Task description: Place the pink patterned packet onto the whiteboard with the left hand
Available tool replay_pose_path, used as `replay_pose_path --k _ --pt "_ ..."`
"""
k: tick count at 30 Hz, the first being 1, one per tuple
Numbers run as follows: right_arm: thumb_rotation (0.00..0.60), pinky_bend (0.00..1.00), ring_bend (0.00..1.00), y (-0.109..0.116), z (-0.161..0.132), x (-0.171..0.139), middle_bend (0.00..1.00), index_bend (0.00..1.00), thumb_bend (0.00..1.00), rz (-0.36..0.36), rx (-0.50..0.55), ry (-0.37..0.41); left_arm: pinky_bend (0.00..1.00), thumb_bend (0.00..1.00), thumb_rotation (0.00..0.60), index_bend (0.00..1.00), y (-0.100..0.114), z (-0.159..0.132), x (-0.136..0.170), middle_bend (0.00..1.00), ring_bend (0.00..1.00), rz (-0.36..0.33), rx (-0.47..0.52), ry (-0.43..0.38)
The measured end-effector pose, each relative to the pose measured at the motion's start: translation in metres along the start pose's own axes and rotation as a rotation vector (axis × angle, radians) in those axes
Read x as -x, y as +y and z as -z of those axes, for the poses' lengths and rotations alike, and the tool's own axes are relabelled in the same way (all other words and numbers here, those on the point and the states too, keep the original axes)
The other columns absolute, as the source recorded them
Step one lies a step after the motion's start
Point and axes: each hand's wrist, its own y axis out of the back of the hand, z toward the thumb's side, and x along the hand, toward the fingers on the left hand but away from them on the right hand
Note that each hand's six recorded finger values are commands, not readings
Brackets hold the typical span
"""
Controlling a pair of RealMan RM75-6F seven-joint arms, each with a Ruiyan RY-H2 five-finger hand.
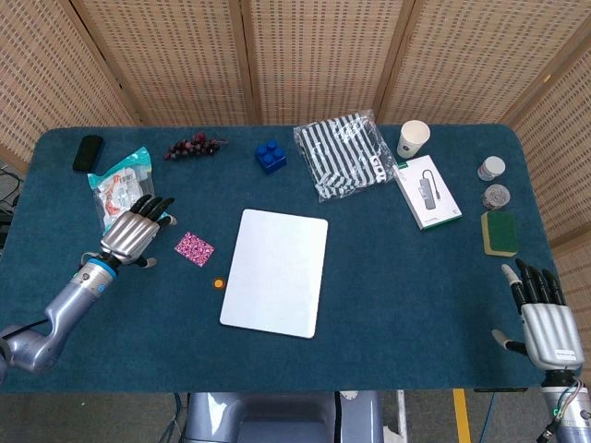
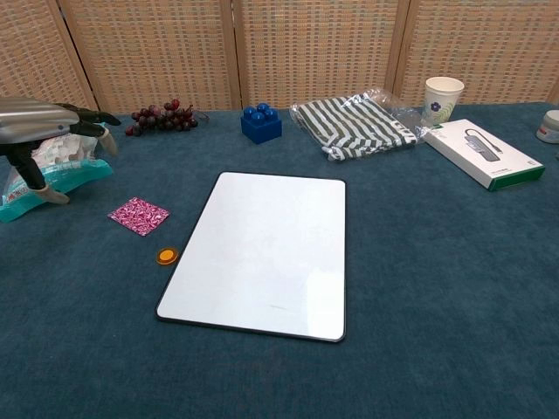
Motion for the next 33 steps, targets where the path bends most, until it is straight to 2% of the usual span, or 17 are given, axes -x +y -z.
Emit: replay_pose_path --k 6,14,33 --pt "0.6 0.0 0.0 0.0 0.001 0.0 0.0 0.0 0.0 -0.009 0.008 -0.003 0.0 0.21 0.6 0.28 -0.008 -0.019 -0.02 0.0 0.0 0.038 -0.045 -0.032" --pt "0.6 0.0 0.0 0.0 0.002 0.0 0.0 0.0 0.0 -0.016 0.02 -0.005 0.0 0.21 0.6 0.31 -0.015 -0.039 -0.033 0.0 0.0 0.06 -0.093 -0.054" --pt "0.6 0.0 0.0 -0.001 0.002 0.0 0.0 0.0 0.0 -0.027 0.034 -0.004 0.0 0.22 0.6 0.31 -0.031 -0.048 -0.051 0.0 0.0 0.097 -0.128 -0.02"
